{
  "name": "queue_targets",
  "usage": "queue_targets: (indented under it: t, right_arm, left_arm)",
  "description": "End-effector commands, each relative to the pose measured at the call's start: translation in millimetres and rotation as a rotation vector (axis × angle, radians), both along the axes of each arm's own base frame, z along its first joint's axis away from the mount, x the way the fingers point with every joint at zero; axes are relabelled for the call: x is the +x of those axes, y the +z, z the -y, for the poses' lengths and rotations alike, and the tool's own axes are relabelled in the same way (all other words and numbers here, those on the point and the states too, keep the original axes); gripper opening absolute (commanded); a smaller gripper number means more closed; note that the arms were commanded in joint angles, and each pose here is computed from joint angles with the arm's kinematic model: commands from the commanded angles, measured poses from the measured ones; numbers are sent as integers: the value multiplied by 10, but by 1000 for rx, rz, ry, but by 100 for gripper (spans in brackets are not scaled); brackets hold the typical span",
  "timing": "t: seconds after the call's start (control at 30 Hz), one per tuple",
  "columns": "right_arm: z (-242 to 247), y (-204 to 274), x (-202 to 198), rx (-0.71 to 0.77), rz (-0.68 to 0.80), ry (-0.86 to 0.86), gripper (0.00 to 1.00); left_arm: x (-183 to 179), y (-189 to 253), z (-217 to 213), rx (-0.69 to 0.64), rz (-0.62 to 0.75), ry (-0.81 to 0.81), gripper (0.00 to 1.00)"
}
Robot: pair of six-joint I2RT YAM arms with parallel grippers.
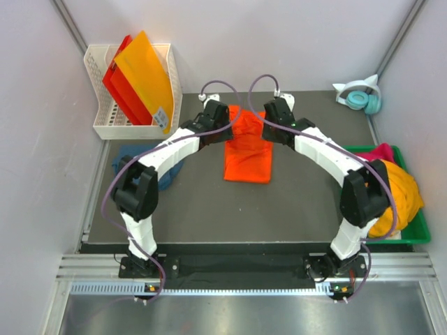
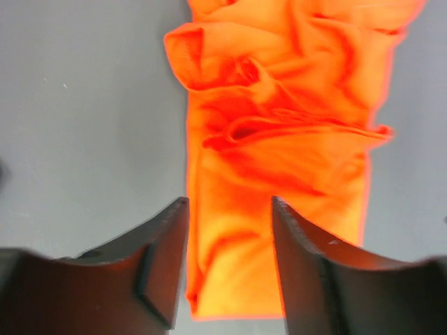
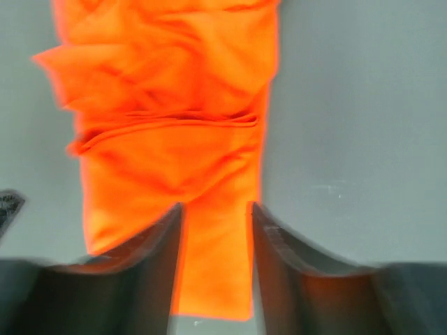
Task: Fold and stack the t-shirts
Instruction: Fold the tshirt
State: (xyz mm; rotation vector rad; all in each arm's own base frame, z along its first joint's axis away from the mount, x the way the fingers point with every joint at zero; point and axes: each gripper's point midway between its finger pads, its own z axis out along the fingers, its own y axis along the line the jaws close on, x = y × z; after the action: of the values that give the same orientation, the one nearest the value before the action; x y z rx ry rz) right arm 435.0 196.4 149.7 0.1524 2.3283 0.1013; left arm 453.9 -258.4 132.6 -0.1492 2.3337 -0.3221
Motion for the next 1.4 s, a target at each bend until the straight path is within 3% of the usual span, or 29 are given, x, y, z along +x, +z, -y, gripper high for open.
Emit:
queue_targets:
  t: [0.0,0.03,0.13,0.23,0.57,0.9,1.37]
  right_arm:
    - [-261,-32,-311,136,13,60,29]
    - [-278,-229,-435,142,-28,60,17]
    - [-356,-546,-627,139,-100,72,4]
    - [-408,-763,-783,118,-139,84,1]
    - [-238,-1165,-1165,60,-239,33,0]
    - [142,-1635,-1893,-12,-370,-35,0]
    - [229,-1717,-2326,-46,-410,-26,0]
  left_arm:
    - [-187,230,222,-199,40,-59,51]
    - [-294,92,231,-215,9,-66,49]
    - [-526,-156,367,-261,-79,-117,45]
    - [-673,-359,451,-258,-127,-148,41]
    - [-1054,-836,437,-212,-250,-176,38]
    - [-1755,-1441,17,-121,-420,-119,36]
    - [-2421,-1598,-114,-73,-489,-149,34]
